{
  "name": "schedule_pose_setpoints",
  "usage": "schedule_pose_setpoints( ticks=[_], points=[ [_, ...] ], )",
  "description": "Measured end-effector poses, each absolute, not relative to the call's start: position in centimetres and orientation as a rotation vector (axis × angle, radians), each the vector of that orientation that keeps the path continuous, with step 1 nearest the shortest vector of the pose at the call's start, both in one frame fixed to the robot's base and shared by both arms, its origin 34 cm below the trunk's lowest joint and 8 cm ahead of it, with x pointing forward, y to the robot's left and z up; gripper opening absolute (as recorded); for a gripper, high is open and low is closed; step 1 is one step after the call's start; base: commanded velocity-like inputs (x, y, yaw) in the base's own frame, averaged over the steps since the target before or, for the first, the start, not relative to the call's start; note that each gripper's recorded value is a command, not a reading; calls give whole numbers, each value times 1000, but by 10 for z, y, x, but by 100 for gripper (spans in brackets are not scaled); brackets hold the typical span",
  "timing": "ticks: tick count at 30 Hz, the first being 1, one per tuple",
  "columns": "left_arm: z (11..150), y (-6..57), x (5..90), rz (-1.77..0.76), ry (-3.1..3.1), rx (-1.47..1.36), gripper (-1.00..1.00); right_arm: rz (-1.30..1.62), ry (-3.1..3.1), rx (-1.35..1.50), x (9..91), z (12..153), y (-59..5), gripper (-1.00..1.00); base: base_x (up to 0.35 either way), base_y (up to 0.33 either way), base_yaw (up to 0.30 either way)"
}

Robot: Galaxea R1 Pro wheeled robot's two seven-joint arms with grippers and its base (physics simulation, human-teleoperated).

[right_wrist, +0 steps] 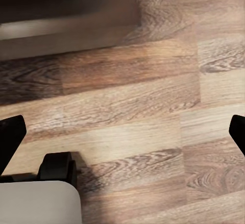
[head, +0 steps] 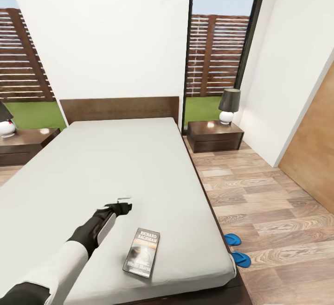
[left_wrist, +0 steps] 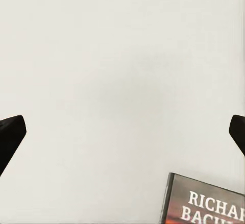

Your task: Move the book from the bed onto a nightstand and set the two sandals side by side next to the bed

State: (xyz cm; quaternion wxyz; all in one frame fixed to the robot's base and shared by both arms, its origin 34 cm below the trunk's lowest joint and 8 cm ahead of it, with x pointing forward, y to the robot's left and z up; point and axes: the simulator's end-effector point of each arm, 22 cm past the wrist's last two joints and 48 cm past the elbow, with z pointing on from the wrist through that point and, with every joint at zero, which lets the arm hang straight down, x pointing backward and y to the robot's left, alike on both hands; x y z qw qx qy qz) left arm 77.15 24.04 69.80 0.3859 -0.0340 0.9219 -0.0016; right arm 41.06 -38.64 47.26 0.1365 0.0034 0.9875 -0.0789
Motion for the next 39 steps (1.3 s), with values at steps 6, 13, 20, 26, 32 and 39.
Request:
schedule_pose_setpoints(
  ticks=[6, 13, 20, 26, 32, 39],
  points=[
    [692, 235, 765, 2, 2394, -82, 100, -232, 2873, 6, 398, 470, -388, 100, 0, 0, 0],
    [688, 233, 758, 15, 2469, -68, 100, -238, 2892, -17, 382, 466, -388, 100, 0, 0, 0],
    [689, 233, 757, 23, 2492, -62, 100, -242, 2895, -31, 379, 466, -390, 100, 0, 0, 0],
    [689, 234, 757, 26, 2498, -60, 100, -242, 2897, -35, 378, 466, -390, 100, 0, 0, 0],
    [689, 233, 757, 27, 2501, -59, 100, -240, 2898, -37, 378, 465, -389, 100, 0, -4, 0],
    [687, 233, 754, 28, 2516, -56, 100, -241, 2898, -37, 377, 465, -389, 100, 0, -127, 0]
  ],
)
